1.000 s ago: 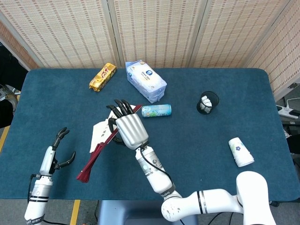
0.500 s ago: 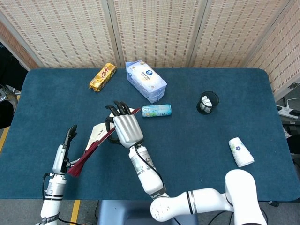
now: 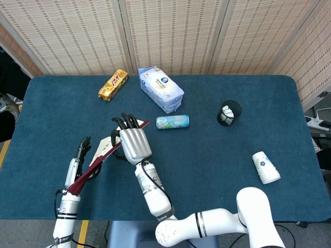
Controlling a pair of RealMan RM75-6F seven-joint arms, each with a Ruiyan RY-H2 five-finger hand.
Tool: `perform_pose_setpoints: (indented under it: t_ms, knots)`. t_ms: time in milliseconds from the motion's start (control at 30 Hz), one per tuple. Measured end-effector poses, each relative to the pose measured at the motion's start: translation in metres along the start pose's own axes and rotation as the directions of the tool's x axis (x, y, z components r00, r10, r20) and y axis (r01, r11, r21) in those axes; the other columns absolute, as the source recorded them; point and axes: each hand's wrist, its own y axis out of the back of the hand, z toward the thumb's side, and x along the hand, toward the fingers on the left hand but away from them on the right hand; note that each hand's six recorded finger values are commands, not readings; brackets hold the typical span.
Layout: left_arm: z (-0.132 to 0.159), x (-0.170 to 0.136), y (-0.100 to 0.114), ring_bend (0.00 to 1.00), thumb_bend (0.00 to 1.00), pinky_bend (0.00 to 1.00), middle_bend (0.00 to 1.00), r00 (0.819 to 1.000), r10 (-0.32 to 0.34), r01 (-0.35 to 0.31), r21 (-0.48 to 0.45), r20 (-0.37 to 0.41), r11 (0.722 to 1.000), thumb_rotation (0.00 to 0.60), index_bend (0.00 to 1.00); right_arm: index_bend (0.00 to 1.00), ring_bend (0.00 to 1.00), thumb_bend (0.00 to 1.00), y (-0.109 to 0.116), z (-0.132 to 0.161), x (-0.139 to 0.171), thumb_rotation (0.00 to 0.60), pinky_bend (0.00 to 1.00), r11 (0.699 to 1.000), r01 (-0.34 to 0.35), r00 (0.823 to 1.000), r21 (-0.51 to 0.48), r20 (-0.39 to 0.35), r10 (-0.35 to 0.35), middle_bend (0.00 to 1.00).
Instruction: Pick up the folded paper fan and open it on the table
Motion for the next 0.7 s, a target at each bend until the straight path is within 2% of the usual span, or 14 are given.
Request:
perform_pose_setpoints:
  t_ms: [167, 267, 300, 433, 700]
  knots:
    - [0.0011, 0.0006, -0.0008, 0.00, 0.38, 0.07, 0.00, 1.000, 0.008, -0.008, -0.012, 0.000, 1.000, 0.600, 0.11, 0.75, 0.00, 0.58, -0.0041, 0.0021, 0.0007, 0.600, 0.00, 1.000, -0.001, 1.000, -0.004, 0.000, 0.001, 0.15]
    - [0.0015, 0.0010, -0.0005, 0.00, 0.40, 0.07, 0.00, 1.000, 0.018, -0.017, -0.019, 0.005, 1.000, 0.600, 0.29, 0.75, 0.00, 0.58, -0.0054, 0.0025, 0.0011, 0.600, 0.00, 1.000, -0.002, 1.000, -0.001, -0.002, 0.002, 0.15]
    - [0.0013, 0.0011, -0.0002, 0.00, 0.42, 0.07, 0.00, 1.000, 0.021, -0.021, -0.024, 0.003, 0.999, 0.600, 0.35, 0.75, 0.00, 0.58, -0.0062, 0.0026, 0.0012, 0.600, 0.00, 1.000, -0.001, 1.000, 0.000, -0.002, 0.001, 0.15]
    - [0.0003, 0.0022, 0.0013, 0.00, 0.53, 0.07, 0.00, 0.999, 0.039, -0.039, -0.047, -0.001, 0.998, 0.600, 0.52, 0.75, 0.00, 0.58, -0.0077, 0.0014, 0.0008, 0.600, 0.00, 1.000, 0.002, 1.000, -0.001, 0.002, -0.002, 0.15]
    - [0.0028, 0.0042, 0.0042, 0.00, 0.69, 0.08, 0.03, 0.997, 0.073, -0.072, -0.057, 0.015, 0.996, 0.600, 0.69, 0.75, 0.00, 0.58, -0.0080, -0.0014, 0.0004, 0.600, 0.00, 1.000, 0.007, 1.000, -0.001, 0.002, -0.007, 0.15]
